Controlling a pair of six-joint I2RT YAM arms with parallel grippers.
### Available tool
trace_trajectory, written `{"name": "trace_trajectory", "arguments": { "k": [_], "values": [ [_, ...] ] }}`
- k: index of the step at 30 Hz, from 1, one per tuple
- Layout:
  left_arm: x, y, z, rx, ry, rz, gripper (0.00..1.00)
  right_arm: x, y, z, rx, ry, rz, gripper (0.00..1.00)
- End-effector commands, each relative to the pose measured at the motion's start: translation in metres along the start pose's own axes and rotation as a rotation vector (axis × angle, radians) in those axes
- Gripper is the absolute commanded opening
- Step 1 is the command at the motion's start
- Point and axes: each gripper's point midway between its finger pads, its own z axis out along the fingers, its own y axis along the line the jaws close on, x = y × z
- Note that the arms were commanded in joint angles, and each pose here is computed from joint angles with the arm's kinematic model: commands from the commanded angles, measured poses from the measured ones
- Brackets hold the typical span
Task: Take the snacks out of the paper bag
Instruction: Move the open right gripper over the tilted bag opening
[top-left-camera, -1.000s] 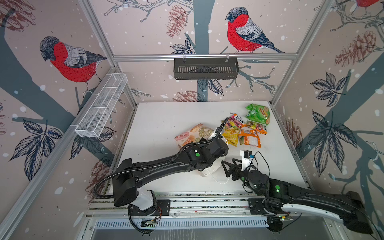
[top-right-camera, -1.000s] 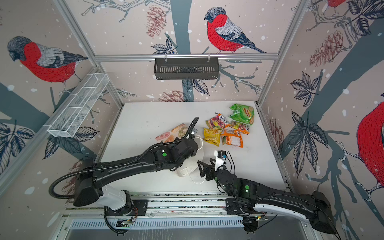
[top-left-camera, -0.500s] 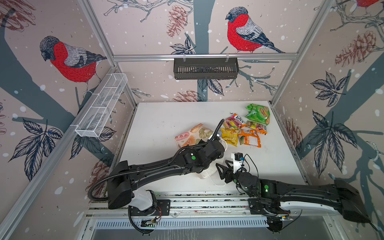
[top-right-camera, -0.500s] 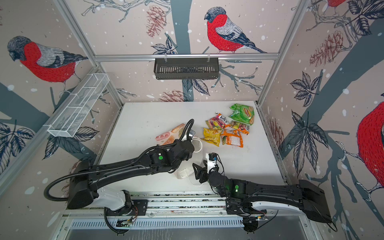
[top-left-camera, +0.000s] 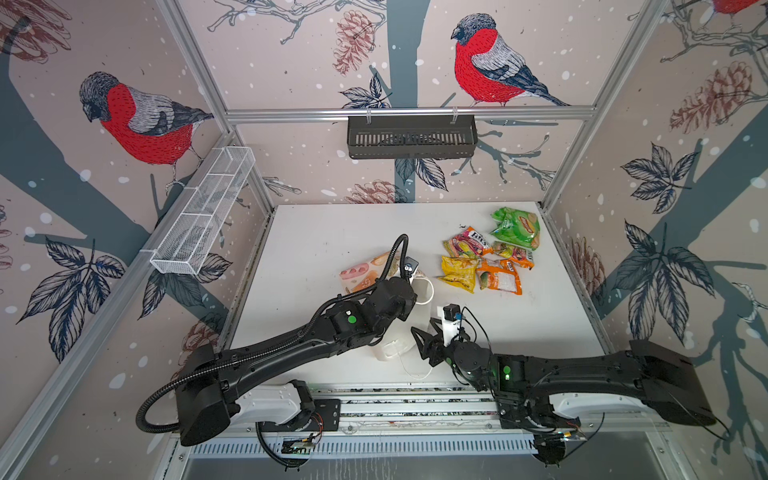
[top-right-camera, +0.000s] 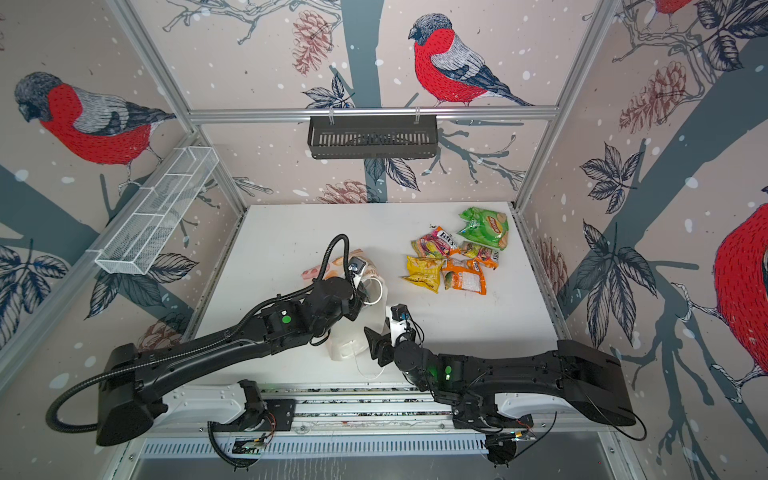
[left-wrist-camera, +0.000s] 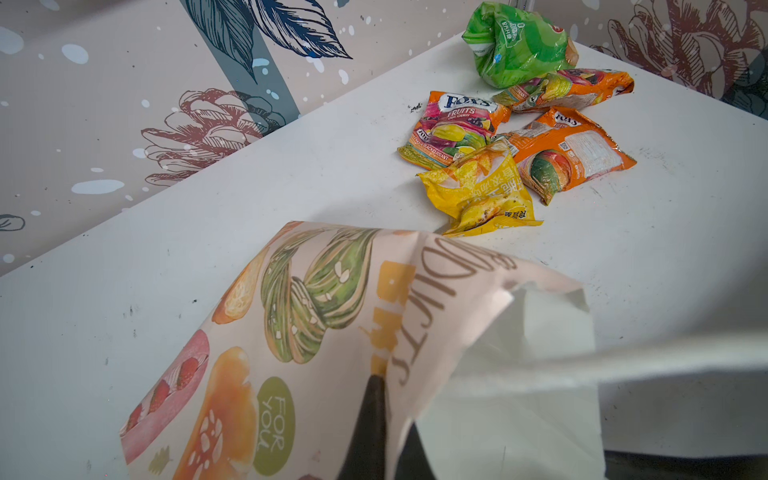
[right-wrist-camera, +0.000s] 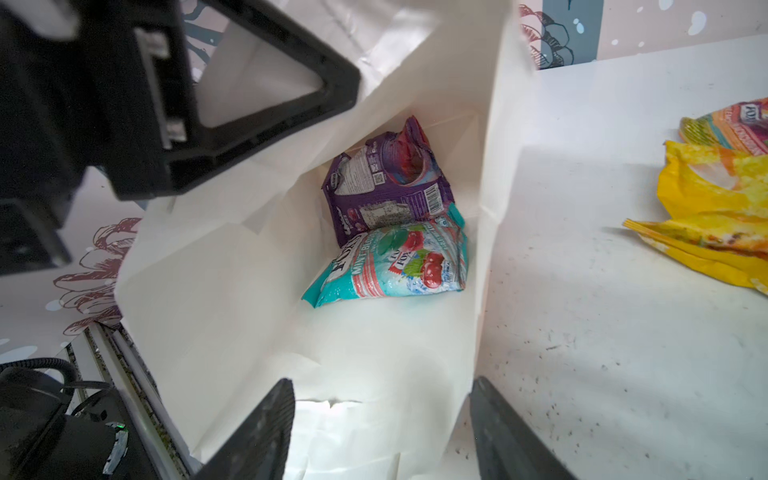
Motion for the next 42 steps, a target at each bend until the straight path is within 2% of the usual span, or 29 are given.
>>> {"name": "trace_trajectory", "arguments": {
  "k": [1, 3, 7, 17, 21, 36, 42],
  "values": [
    [-0.004, -0.001, 0.005, -0.009, 0.004, -0.007, 0.00, -0.009, 0.019, 0.002, -0.076, -0.029, -0.018, 0.68],
    [-0.002, -0.002, 0.011, -0.017, 0.026, -0.006, 0.00, -0.007, 0.024, 0.003, -0.102, -0.025, -0.032, 0.73],
    [-0.010, -0.008, 0.014, -0.002, 0.025, -0.006, 0.00, -0.007, 0.032, 0.008, -0.130, -0.028, -0.062, 0.73],
    [-0.021, 0.001, 0.000, 0.010, -0.019, -0.002, 0.00, -0.005, 0.031, 0.030, -0.095, -0.007, -0.077, 0.72],
    [-0.012, 0.009, -0.006, -0.004, -0.035, 0.016, 0.00, -0.001, 0.030, 0.035, -0.079, 0.009, -0.068, 0.65],
    [0.001, 0.020, -0.012, -0.007, -0.045, 0.021, 0.00, 0.003, 0.035, 0.044, -0.075, 0.040, -0.067, 0.58],
    [-0.005, 0.020, -0.004, -0.011, -0.018, -0.036, 0.00, 0.011, 0.037, 0.051, -0.072, 0.058, -0.096, 0.58]
  ]
}}
